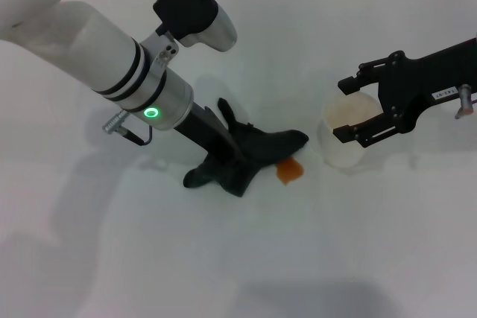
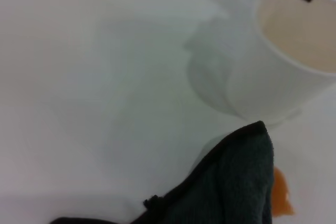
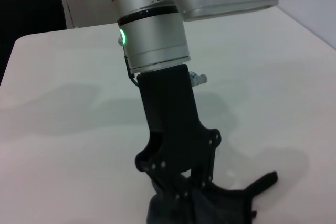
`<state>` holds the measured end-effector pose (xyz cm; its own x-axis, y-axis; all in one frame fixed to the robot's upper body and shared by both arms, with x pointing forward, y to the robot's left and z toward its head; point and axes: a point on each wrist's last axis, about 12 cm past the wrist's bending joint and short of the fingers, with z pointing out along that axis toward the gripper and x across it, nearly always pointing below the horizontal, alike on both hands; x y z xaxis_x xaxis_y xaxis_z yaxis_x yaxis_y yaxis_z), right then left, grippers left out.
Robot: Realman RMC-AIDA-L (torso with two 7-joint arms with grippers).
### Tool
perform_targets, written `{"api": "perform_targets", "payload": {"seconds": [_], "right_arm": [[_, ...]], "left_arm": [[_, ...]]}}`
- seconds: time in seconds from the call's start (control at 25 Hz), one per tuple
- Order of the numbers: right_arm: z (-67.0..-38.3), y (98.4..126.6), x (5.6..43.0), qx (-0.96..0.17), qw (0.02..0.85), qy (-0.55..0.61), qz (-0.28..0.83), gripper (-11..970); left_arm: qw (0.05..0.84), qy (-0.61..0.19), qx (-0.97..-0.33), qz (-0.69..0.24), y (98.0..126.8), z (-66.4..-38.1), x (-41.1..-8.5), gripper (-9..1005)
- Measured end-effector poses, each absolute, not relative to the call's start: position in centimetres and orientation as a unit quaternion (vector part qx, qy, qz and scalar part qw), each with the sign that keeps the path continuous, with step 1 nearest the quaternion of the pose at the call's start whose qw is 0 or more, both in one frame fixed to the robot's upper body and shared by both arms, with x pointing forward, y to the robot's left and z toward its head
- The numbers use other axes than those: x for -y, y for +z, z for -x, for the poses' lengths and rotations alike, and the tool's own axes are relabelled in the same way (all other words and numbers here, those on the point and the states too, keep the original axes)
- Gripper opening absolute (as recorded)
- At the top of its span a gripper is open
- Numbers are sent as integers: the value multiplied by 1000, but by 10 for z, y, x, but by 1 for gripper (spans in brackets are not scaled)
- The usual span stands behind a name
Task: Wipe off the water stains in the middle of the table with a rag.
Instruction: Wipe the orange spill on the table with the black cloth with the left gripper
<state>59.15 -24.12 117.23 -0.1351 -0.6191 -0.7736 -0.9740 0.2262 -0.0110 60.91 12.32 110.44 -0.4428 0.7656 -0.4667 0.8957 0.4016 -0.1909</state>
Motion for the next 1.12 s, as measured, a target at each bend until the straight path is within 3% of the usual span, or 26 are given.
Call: {"api": "perform_targets", "payload": {"seconds": [0.28, 1.12], "right_arm": [[-592, 1171, 241, -705, 340, 261, 565, 841], [-596, 1171, 235, -704, 343, 256, 567, 841]], "left_arm": [[172, -199, -840, -475, 1105, -616, -125, 103], [158, -204, -779, -571, 1106, -600, -83, 103]]}}
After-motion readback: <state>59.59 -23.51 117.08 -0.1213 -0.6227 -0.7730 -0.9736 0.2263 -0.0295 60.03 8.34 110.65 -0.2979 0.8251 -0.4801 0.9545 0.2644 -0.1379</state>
